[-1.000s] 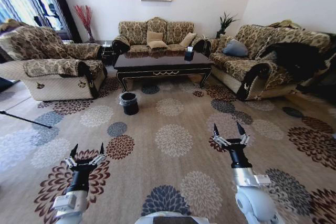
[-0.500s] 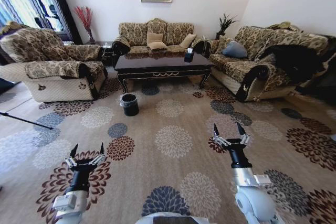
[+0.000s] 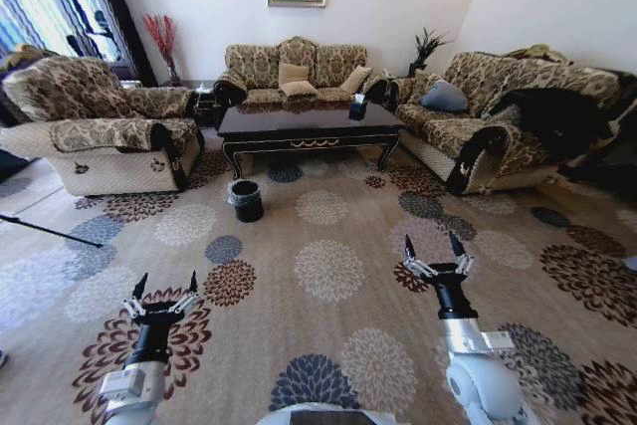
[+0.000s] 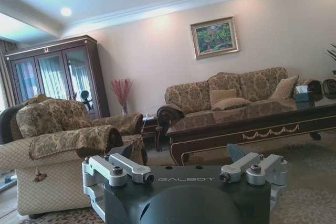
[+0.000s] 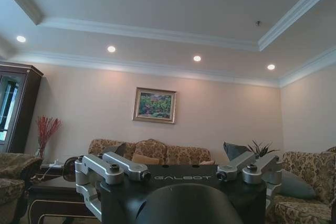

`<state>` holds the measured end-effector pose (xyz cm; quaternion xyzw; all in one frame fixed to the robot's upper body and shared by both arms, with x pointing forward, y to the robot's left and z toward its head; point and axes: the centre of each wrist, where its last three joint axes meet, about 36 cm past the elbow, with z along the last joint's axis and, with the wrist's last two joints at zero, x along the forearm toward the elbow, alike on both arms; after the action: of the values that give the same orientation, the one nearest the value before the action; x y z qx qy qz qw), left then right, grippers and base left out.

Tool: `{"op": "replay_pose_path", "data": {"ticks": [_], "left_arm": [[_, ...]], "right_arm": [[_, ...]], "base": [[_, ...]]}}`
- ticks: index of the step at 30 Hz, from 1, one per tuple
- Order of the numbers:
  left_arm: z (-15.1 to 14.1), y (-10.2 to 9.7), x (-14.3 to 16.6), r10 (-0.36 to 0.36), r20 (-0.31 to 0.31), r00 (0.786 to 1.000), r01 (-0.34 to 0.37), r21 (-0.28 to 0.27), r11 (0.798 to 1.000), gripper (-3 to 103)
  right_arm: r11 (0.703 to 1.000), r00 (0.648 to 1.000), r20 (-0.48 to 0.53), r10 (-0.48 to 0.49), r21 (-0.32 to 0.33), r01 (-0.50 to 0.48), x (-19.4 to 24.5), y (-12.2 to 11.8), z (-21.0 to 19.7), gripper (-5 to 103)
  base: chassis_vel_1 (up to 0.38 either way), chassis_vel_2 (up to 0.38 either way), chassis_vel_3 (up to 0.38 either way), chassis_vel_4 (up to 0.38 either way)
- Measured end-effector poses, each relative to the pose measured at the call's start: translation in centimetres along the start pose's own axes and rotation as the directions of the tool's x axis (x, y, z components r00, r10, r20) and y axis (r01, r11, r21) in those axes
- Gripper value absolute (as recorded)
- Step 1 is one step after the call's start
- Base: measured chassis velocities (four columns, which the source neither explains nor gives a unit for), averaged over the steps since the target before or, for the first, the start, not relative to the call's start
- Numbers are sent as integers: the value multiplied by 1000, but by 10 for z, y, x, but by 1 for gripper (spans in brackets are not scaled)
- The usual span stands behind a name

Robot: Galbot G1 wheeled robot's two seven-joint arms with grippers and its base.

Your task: Move to the front of the table and pick up the trash from the floor, then place it into the trash bin.

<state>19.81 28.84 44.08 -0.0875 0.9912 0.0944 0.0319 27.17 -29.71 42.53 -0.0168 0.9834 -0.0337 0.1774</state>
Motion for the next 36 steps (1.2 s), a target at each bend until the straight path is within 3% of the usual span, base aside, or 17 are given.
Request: {"op": "replay_pose_path", "data": {"ticks": [36], "left_arm": [[0,0,0,0,0,1000,0,0,1000,100]], "right_arm": [[1000,1000,0,0,0,0,0,0,0,100]], "base": [[0,0,0,0]]}}
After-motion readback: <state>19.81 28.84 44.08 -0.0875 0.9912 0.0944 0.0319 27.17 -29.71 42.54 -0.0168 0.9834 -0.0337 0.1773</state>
